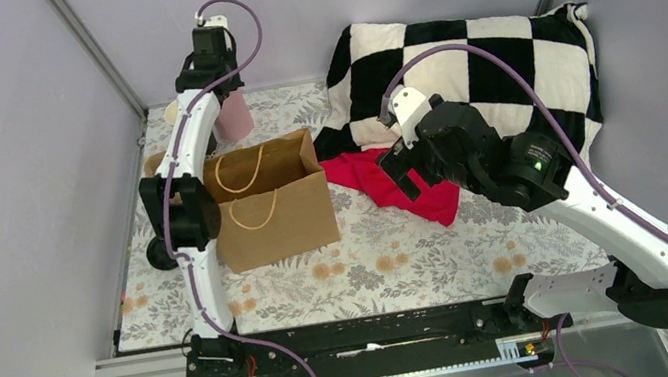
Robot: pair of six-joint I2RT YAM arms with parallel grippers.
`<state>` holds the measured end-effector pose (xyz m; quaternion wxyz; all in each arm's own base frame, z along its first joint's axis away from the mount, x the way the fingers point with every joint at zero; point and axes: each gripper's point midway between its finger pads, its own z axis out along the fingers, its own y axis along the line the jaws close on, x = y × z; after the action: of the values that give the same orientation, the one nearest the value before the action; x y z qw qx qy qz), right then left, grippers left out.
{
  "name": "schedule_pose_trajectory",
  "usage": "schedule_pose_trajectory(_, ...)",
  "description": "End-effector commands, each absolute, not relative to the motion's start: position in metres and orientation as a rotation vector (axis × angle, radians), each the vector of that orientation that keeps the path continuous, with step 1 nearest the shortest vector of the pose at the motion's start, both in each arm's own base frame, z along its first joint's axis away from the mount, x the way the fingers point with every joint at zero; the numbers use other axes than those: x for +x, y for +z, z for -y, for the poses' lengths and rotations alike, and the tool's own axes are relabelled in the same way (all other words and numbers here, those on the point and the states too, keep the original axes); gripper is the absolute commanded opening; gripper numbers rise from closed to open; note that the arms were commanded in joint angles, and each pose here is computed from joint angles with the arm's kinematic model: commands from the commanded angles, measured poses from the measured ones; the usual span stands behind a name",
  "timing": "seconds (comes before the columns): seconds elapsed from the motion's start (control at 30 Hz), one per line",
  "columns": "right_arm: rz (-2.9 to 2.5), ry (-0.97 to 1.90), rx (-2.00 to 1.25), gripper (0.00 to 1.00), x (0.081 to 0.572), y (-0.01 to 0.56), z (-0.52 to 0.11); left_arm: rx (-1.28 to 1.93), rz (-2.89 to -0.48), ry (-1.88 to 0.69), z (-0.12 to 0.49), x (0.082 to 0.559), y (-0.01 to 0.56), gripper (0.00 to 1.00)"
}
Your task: Pack the takeout coffee
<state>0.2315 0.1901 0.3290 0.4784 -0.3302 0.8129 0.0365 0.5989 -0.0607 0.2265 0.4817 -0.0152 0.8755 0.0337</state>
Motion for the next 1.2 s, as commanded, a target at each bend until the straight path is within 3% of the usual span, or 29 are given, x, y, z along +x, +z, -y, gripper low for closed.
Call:
schedule_pose_trajectory(0.0,-1.954,0.127,-0.785,1.00,0.235,0.341,-0.196,-0.044,-1.930,0.090,0.064,0.575,0.333,0.00)
schedule_pose_trajectory(0.27,-1.951,0.186,-0.780,1.00,0.231,0.343,-0.203,-0.170,-1.829,0.003,0.056,0.513,0.418,0.00)
schedule_pose_trajectory(0.5,-1.966,0.236,-0.766,1.00,0.226,0.343,-0.206,-0.197,-1.735,-0.149,0.055,0.419,0.493,0.00)
schedule_pose_trajectory(0.7,-1.956,0.288,-0.738,1.00,0.221,0.349,-0.207,-0.026,-1.670,-0.398,0.084,0.325,0.540,0.00)
schedule_pose_trajectory(0.9,-1.959,0.368,-0.718,1.00,0.216,0.352,-0.217,0.200,-1.677,-0.616,0.116,0.242,0.546,0.00)
schedule_pose_trajectory(1.17,-1.969,0.442,-0.713,1.00,0.210,0.357,-0.226,0.138,-1.737,-0.583,0.100,0.201,0.520,0.00)
